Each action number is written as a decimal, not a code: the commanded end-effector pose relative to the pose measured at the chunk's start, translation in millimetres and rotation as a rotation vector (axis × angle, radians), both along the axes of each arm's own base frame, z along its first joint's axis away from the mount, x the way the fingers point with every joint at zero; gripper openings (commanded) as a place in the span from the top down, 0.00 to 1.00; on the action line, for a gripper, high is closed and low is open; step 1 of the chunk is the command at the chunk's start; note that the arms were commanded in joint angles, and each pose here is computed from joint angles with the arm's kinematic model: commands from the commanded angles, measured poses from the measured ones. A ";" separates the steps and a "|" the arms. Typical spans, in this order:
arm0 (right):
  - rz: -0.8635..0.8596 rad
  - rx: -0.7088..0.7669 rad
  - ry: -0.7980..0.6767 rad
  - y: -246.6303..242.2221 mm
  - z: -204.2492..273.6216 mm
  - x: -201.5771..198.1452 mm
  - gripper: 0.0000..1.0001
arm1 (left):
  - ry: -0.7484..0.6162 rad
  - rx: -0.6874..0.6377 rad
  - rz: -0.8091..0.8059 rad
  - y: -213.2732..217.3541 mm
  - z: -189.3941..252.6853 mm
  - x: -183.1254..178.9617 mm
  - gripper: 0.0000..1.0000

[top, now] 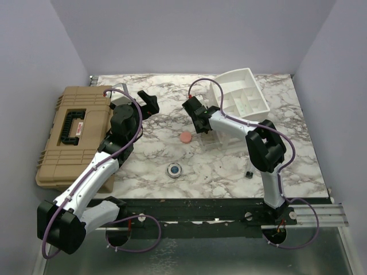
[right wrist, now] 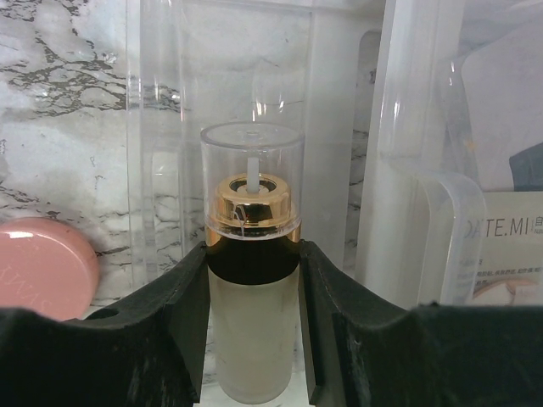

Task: Organize the makeup
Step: Place the makeup in the drawer, then move the makeup to the center of the board, then pick up the makeup from the center of the board.

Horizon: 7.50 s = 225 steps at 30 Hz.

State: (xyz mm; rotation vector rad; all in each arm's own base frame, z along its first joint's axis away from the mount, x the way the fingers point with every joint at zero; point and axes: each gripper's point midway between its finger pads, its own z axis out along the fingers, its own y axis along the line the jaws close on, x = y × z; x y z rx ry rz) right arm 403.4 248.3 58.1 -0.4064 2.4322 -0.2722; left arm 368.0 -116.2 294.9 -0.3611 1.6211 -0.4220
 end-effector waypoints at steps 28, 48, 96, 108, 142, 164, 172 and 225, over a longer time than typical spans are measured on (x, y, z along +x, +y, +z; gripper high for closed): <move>0.052 0.033 -0.015 9.0 34.9 6.9 0.44 | -0.031 -0.032 -0.019 -3.8 12.8 3.4 0.01; 0.518 0.458 0.102 88.9 94.5 -117.4 0.32 | -0.028 -0.071 -0.023 -9.2 5.6 9.3 0.01; 0.404 0.262 0.046 117.9 23.8 -151.1 0.45 | -0.071 -0.056 0.092 19.4 18.2 -3.3 0.01; 0.422 0.226 0.031 112.4 31.6 -144.6 0.45 | -0.078 -0.039 0.081 18.2 23.5 -2.8 0.01; 0.337 0.295 0.277 25.1 23.2 -240.7 0.20 | -0.043 -0.040 0.021 -1.1 9.3 15.8 0.01; -0.666 0.435 -0.116 -168.9 20.4 -233.7 0.27 | -0.025 -0.075 -0.067 -20.9 4.4 21.8 0.01; -0.688 0.607 0.001 -163.3 -6.5 -208.5 0.28 | -0.030 -0.084 -0.074 -20.2 6.6 16.3 0.01; -0.367 0.806 0.034 -123.7 46.2 -205.8 0.68 | 0.000 -0.072 -0.115 -29.5 -8.9 31.9 0.01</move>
